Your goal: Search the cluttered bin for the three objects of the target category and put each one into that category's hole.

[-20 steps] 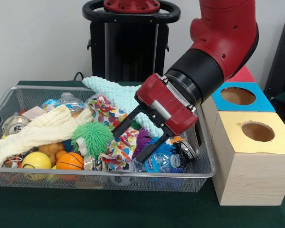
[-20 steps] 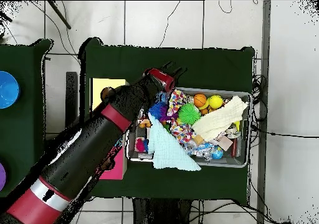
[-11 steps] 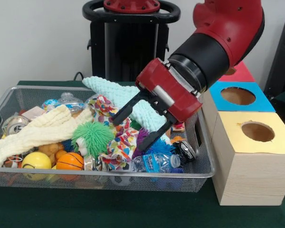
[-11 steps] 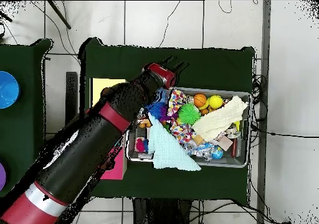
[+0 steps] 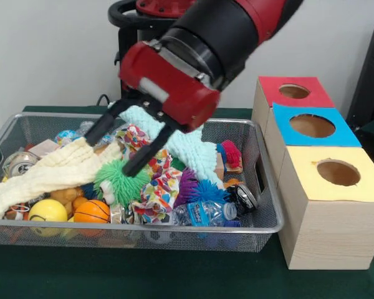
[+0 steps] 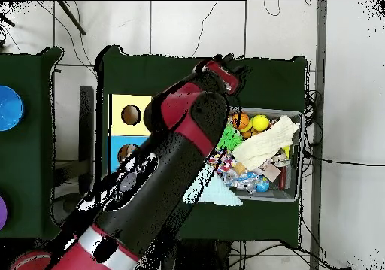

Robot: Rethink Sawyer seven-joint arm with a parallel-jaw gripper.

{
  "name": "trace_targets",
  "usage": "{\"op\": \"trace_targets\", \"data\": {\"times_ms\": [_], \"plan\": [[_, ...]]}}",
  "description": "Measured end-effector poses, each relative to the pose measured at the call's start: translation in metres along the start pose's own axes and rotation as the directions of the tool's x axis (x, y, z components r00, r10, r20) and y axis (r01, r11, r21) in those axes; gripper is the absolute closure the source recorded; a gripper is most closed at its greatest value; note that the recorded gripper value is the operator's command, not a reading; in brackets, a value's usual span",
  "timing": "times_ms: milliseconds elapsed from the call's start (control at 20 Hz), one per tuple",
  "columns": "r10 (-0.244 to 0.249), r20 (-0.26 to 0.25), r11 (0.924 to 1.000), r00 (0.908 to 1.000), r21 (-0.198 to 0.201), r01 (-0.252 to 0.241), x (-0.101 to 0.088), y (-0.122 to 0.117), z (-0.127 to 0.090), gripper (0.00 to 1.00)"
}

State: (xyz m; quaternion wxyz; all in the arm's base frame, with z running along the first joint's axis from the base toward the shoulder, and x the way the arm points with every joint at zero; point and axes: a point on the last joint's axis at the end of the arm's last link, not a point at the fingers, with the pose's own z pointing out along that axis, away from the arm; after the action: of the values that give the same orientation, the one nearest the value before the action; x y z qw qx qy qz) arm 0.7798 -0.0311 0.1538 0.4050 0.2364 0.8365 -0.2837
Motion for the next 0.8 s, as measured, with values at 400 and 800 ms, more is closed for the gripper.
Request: {"op": "trace_targets", "data": {"times_ms": [400, 800], "plan": [[0.272, -0.174, 0.9612, 0.9464, 0.002, -0.276, -0.013, -0.056, 0.054, 0.0], [0.4, -0.372, 0.9136, 0.8376, 0.091, -0.396, 0.017, -0.076, 0.076, 0.0]]}}
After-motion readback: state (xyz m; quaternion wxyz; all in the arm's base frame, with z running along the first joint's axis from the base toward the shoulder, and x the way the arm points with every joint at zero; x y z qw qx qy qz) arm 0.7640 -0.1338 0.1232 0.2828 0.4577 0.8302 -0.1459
